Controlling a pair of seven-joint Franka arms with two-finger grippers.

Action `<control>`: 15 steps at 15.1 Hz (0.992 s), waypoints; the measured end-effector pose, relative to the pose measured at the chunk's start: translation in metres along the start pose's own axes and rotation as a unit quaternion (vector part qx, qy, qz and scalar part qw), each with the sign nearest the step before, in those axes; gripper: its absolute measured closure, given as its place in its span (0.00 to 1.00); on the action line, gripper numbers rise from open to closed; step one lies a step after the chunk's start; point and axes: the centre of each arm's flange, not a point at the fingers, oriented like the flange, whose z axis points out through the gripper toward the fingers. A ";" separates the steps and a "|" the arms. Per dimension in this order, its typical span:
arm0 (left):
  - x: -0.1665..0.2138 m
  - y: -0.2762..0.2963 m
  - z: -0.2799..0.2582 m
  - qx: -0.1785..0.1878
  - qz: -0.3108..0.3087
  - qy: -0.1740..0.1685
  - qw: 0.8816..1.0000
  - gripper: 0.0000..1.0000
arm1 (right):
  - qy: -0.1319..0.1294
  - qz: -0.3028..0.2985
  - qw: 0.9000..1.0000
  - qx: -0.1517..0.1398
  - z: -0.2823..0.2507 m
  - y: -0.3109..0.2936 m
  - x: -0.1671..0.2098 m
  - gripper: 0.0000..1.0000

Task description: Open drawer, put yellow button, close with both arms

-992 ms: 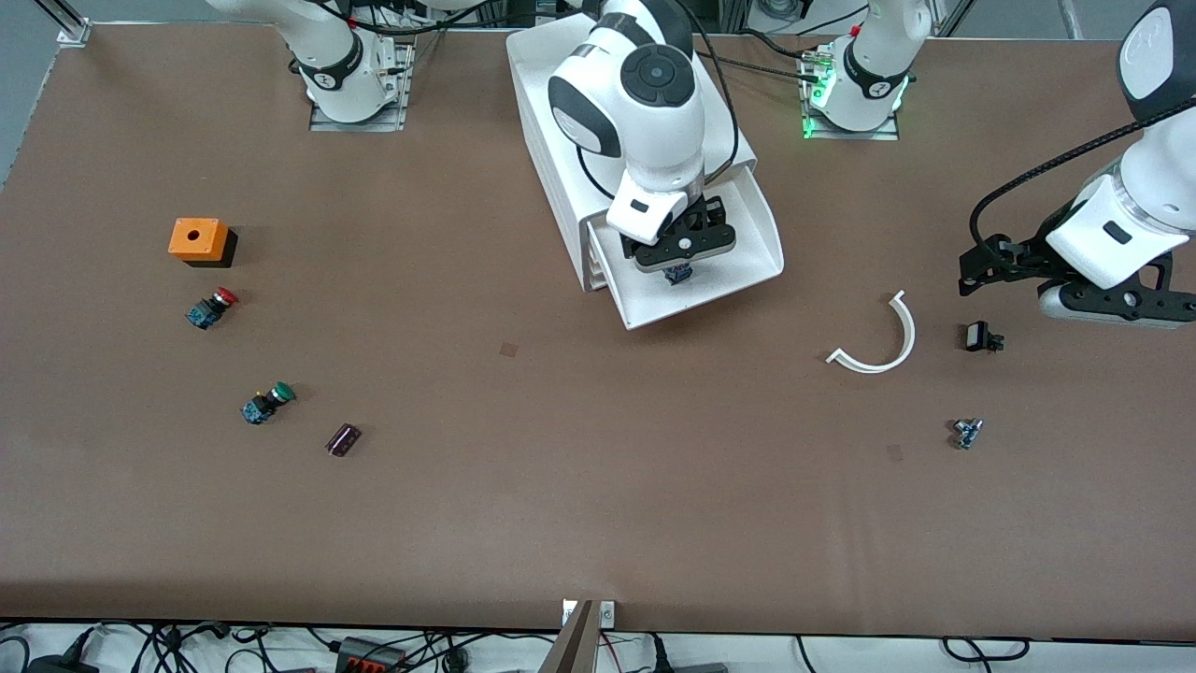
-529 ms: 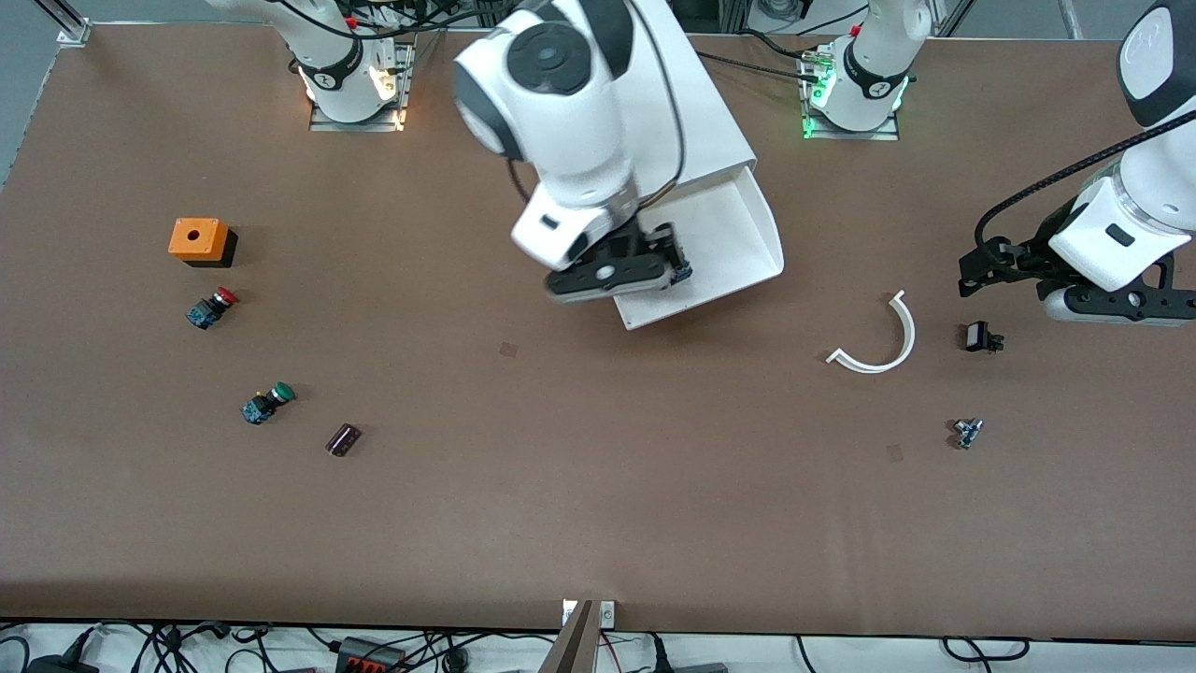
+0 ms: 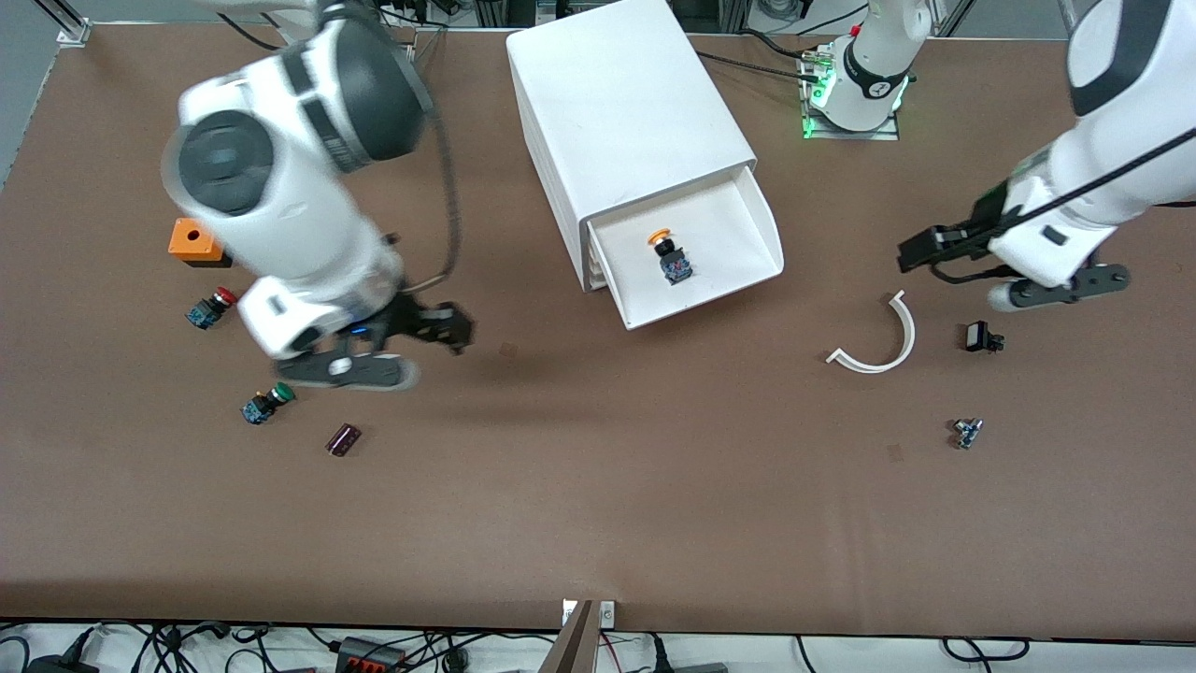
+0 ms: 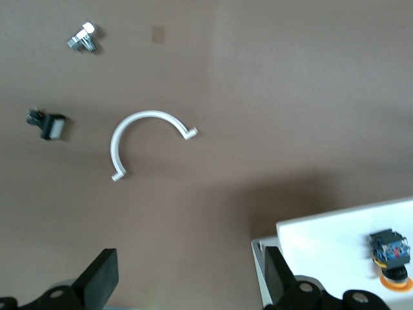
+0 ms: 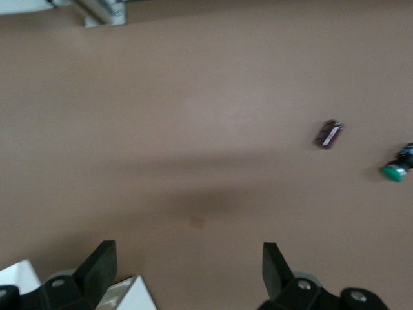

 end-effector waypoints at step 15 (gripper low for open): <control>0.014 0.156 0.184 -0.035 0.018 -0.009 0.999 0.00 | -0.011 -0.011 1.000 -0.012 -0.072 0.289 0.022 0.00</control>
